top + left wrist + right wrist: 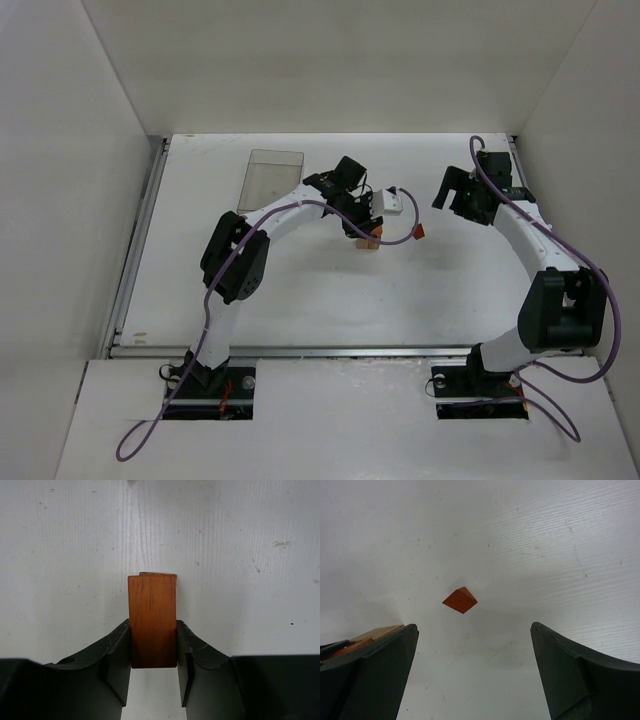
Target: Build the wood block tower
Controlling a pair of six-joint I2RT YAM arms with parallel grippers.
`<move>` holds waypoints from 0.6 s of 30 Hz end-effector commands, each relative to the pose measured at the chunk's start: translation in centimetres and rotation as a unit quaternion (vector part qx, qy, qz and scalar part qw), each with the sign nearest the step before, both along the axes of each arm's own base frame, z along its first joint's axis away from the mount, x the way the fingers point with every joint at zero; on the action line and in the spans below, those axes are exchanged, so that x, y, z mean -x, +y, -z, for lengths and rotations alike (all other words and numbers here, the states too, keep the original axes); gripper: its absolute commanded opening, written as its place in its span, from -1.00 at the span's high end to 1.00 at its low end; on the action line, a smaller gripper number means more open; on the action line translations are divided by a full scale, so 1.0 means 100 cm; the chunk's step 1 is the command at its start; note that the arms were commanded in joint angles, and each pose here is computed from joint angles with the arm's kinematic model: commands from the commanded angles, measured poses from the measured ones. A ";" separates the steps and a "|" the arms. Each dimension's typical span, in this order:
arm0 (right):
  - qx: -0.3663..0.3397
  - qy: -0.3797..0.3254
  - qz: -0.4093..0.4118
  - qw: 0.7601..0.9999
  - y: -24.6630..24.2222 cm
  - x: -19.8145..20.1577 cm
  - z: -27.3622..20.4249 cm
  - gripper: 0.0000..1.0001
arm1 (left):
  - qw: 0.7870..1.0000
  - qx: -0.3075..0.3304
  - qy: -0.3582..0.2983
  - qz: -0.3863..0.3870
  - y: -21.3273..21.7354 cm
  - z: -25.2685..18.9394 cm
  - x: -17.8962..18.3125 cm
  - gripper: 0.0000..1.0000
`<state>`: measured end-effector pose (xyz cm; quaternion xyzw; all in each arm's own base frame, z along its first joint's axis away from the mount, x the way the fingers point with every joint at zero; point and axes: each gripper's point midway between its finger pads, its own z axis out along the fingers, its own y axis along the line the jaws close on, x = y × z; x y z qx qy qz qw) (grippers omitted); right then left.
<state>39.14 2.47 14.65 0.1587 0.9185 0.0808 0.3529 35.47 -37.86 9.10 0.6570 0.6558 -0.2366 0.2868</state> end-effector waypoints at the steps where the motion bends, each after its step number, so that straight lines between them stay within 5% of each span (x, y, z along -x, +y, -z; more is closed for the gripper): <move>1: -0.003 -0.011 -0.002 1.000 0.000 -0.005 -0.005 -1.00 | 0.999 0.030 -0.027 0.021 -0.004 -0.039 0.005 1.00; 18: -0.003 -0.006 -0.002 1.000 0.000 -0.005 -0.001 -1.00 | 0.999 0.033 -0.030 0.021 -0.006 -0.043 0.004 1.00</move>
